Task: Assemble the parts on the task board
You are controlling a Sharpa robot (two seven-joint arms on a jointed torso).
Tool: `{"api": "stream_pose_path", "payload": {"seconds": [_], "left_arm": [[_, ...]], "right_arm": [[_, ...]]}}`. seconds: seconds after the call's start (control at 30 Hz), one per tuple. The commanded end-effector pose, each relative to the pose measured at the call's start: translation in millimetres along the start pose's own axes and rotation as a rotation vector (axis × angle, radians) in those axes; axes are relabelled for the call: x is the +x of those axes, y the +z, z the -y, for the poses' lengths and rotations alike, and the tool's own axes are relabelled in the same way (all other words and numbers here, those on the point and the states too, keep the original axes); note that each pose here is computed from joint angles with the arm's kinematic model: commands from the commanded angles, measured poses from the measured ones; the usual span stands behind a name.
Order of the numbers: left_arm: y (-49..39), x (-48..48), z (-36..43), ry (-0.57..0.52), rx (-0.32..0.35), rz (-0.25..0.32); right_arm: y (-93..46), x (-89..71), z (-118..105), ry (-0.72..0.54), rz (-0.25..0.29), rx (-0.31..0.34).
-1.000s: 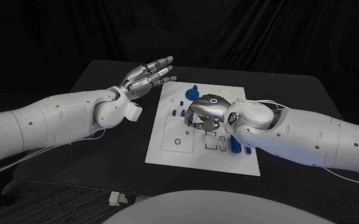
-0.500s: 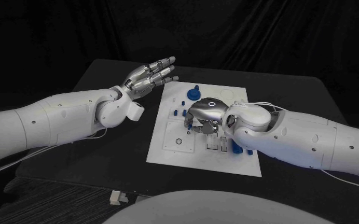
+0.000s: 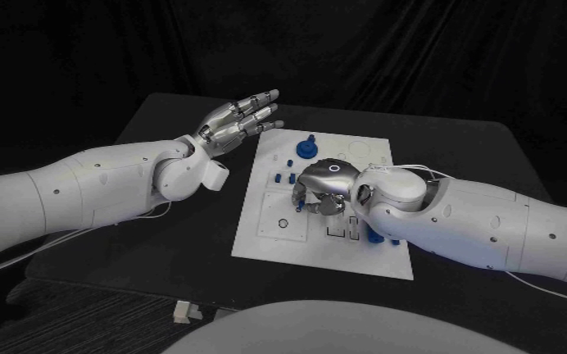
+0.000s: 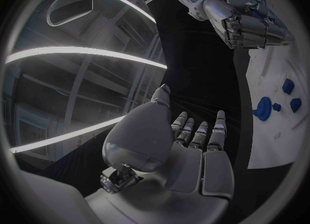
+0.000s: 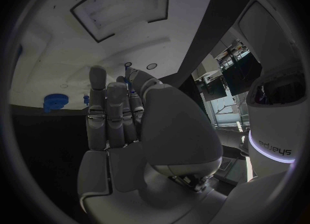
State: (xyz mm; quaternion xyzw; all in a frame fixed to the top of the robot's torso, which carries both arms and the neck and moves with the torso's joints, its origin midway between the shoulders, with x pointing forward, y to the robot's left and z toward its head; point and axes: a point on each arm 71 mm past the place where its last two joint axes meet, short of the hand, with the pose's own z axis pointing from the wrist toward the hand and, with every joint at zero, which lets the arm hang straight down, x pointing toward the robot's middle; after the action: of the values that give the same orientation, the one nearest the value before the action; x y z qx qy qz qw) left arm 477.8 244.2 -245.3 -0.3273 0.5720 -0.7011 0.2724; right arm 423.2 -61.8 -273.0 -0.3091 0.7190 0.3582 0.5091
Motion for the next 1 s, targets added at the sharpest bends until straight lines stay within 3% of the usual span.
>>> {"api": "stream_pose_path", "payload": {"seconds": [0.03, 1.0], "left_arm": [[0.8, 1.7, 2.2, -0.018, 0.04, -0.009], [2.7, 2.7, -0.1, -0.023, 0.031, -0.017]], "right_arm": [[0.4, 3.1, 2, -0.006, -0.016, 0.024], [1.8, 13.6, -3, -0.006, -0.028, 0.009]]}}
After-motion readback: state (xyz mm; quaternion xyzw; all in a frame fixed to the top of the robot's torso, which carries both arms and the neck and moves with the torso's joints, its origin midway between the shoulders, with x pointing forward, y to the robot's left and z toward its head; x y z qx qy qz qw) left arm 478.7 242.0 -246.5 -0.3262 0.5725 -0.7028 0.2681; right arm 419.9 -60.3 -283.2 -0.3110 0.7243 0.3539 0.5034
